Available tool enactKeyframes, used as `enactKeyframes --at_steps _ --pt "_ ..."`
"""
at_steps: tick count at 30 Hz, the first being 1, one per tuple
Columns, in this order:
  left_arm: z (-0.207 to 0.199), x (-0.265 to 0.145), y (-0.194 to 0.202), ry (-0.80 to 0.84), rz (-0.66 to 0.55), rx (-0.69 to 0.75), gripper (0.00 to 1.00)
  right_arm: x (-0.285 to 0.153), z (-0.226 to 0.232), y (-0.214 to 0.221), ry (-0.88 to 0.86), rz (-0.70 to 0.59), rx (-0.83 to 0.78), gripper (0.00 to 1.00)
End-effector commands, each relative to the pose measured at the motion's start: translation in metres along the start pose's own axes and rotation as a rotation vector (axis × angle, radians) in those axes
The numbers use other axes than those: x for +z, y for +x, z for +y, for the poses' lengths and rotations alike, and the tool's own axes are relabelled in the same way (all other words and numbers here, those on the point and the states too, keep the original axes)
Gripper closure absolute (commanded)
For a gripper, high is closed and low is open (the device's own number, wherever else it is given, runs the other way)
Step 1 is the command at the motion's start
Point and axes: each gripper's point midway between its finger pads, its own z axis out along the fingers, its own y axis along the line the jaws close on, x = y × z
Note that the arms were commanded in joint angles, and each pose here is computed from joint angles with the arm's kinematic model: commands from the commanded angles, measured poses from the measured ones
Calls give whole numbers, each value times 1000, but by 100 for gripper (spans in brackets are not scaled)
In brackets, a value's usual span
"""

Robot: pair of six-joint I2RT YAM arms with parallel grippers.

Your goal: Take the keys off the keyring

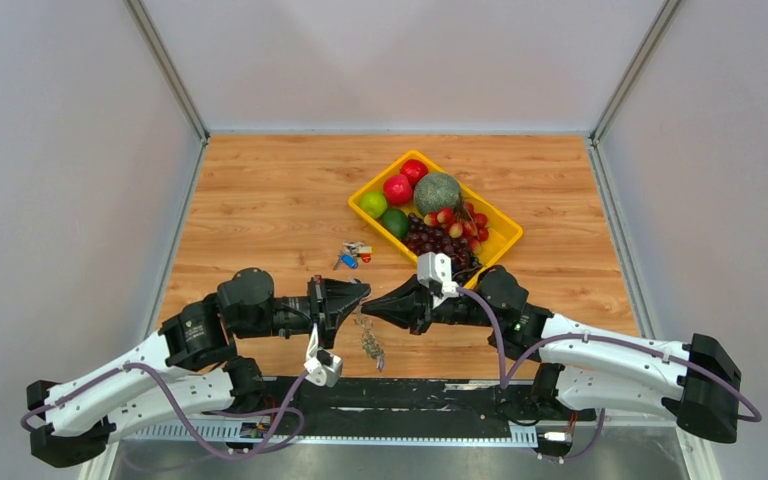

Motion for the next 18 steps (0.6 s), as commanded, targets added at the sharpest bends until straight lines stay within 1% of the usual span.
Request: enactKeyframes --at_steps 1,10,18 --pt "18 0 -4 -37 -2 -28 100 10 11 -31 -33 -52 -72 100" --pt "17 3 -3 -21 -1 -69 100 14 14 -31 -17 -21 -141 100" --pt "18 5 -4 -22 -6 -103 100 5 19 -40 2 -53 -189 100"
